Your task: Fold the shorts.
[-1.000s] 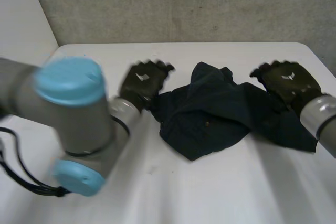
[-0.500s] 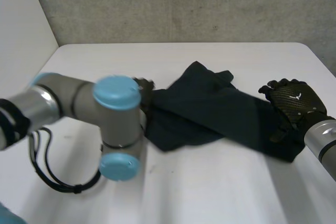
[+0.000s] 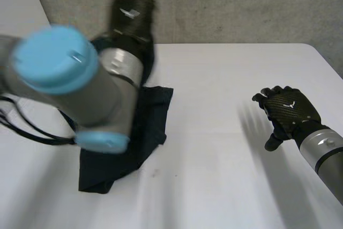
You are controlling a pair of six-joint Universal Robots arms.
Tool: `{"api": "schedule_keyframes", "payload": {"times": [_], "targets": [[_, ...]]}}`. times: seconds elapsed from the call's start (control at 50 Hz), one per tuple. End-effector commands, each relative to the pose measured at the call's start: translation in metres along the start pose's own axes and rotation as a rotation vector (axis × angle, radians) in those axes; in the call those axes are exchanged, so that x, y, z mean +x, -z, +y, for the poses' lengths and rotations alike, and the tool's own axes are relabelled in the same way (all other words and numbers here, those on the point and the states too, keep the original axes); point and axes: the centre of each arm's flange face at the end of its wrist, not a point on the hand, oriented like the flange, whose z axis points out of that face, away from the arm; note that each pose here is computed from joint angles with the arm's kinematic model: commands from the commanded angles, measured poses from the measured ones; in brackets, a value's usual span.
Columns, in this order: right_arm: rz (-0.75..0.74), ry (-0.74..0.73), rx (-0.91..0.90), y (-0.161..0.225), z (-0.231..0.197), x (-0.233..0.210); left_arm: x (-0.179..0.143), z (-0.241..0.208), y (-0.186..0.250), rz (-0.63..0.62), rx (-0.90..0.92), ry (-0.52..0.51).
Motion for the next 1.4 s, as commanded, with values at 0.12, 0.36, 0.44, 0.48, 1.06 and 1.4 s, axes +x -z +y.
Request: {"api": "schedule_keyframes", "payload": {"times": [0.12,0.36,0.44,0.48,1.06,1.4], "targets": [[0.037,-0.009,0.009,-0.002,0.002,0.006,0.142,0.06,0.107,0.52,-0.156,-0.006],[0.041,0.008,0.043,-0.002,-0.01,0.01,0.061,-0.005,0.088,0.269,-0.094,-0.084],[0.014,0.033,0.097,0.006,-0.024,0.008,0.02,-0.023,0.088,0.138,-0.105,-0.074],[-0.009,0.052,0.116,0.01,-0.028,0.004,0.005,-0.024,0.096,0.1,-0.135,-0.072],[-0.334,0.113,0.285,-0.058,-0.075,-0.112,-0.095,0.106,0.124,-0.198,-0.672,0.03],[-0.362,0.276,0.322,-0.109,-0.049,-0.153,-0.092,0.159,0.1,-0.031,-0.753,0.124]]}}
